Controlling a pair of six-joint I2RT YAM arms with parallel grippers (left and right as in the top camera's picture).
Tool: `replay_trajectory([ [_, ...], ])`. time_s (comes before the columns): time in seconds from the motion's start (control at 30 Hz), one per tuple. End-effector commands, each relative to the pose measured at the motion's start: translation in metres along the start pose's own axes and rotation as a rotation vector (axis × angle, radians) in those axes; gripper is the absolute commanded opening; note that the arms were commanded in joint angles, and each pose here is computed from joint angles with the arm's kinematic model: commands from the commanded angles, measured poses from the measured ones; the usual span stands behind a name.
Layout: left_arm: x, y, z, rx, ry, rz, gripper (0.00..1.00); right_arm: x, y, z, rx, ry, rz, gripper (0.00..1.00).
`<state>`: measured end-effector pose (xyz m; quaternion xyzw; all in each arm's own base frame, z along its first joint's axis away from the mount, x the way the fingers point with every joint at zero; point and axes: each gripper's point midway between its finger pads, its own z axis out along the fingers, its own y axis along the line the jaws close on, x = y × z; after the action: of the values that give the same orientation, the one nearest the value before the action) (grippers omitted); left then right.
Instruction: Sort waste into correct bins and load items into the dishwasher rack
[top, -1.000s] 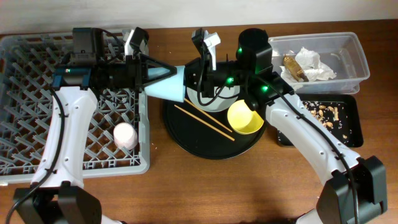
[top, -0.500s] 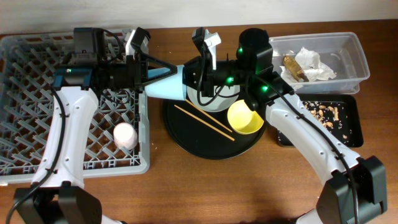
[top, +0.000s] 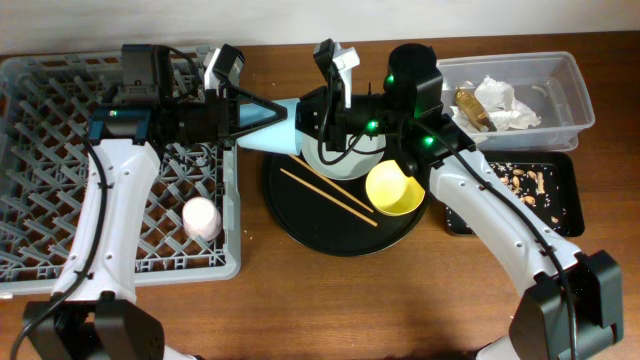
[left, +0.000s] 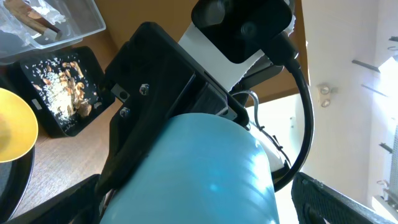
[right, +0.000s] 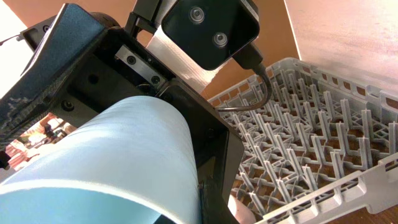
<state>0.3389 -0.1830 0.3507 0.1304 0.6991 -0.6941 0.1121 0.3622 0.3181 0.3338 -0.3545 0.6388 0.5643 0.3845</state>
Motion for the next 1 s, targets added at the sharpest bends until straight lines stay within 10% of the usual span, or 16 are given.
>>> replay_trajectory([
  [0.0,0.0,-0.007,0.001,0.018,0.008,0.023,0.95,0.001,-0.005,0.0,0.014,-0.005,0.009,0.04],
  [0.97,0.0,-0.007,0.001,0.018,0.008,0.027,0.9,0.0,-0.017,-0.009,0.054,-0.011,0.03,0.04],
])
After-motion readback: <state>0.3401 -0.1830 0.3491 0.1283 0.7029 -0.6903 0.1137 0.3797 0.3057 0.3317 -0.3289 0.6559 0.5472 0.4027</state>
